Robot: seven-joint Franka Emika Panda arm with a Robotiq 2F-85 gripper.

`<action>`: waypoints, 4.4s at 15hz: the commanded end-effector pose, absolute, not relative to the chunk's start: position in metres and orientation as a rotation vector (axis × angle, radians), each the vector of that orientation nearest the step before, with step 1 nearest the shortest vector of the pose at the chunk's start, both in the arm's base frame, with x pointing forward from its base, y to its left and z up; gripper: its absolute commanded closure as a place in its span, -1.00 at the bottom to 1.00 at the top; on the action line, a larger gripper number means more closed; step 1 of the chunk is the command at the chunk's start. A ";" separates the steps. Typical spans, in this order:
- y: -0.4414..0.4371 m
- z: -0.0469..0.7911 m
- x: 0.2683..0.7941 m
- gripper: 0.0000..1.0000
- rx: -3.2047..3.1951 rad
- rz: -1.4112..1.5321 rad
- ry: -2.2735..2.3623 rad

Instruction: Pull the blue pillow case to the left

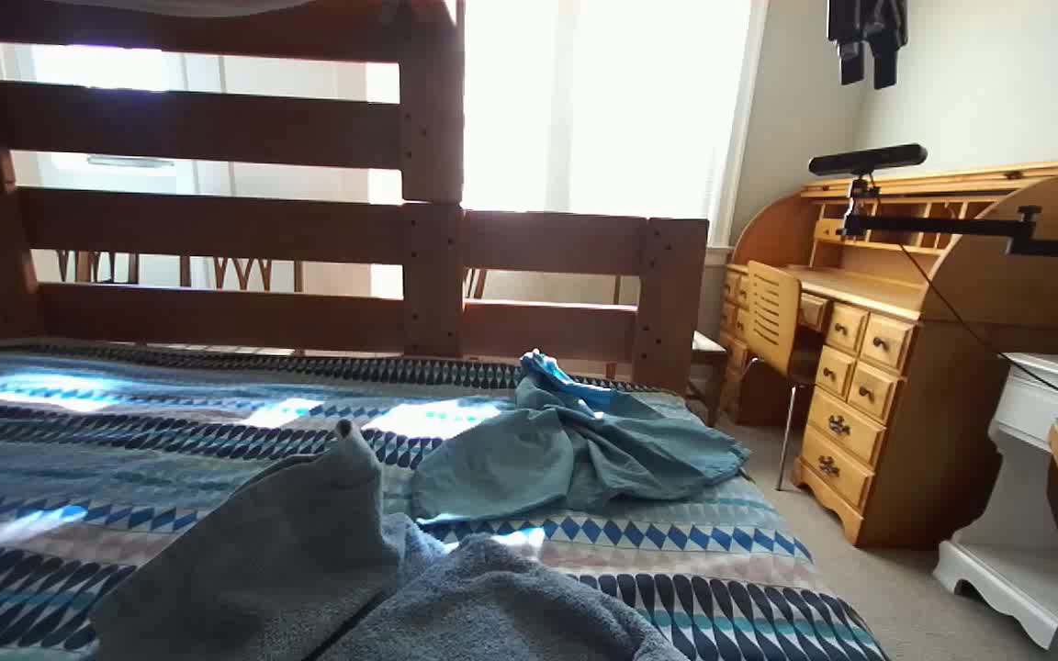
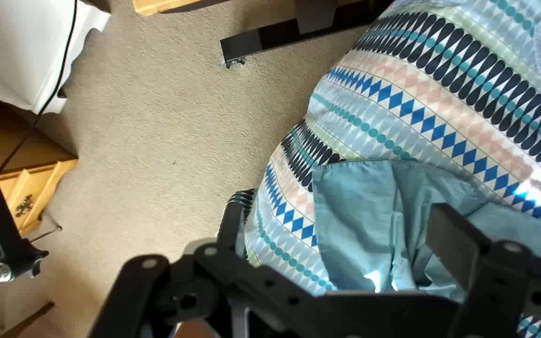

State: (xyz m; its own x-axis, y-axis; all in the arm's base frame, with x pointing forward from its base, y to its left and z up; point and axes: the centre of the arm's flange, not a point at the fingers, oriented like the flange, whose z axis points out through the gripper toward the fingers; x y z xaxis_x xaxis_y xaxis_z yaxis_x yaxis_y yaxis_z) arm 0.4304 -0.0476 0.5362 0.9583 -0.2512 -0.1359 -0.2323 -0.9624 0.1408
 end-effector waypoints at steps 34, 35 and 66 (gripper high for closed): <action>0.131 0.299 0.624 -1.00 3.220 0.123 0.388; 0.141 0.286 0.632 -1.00 3.230 0.166 0.416; 0.288 0.057 0.632 -1.00 2.853 0.308 1.273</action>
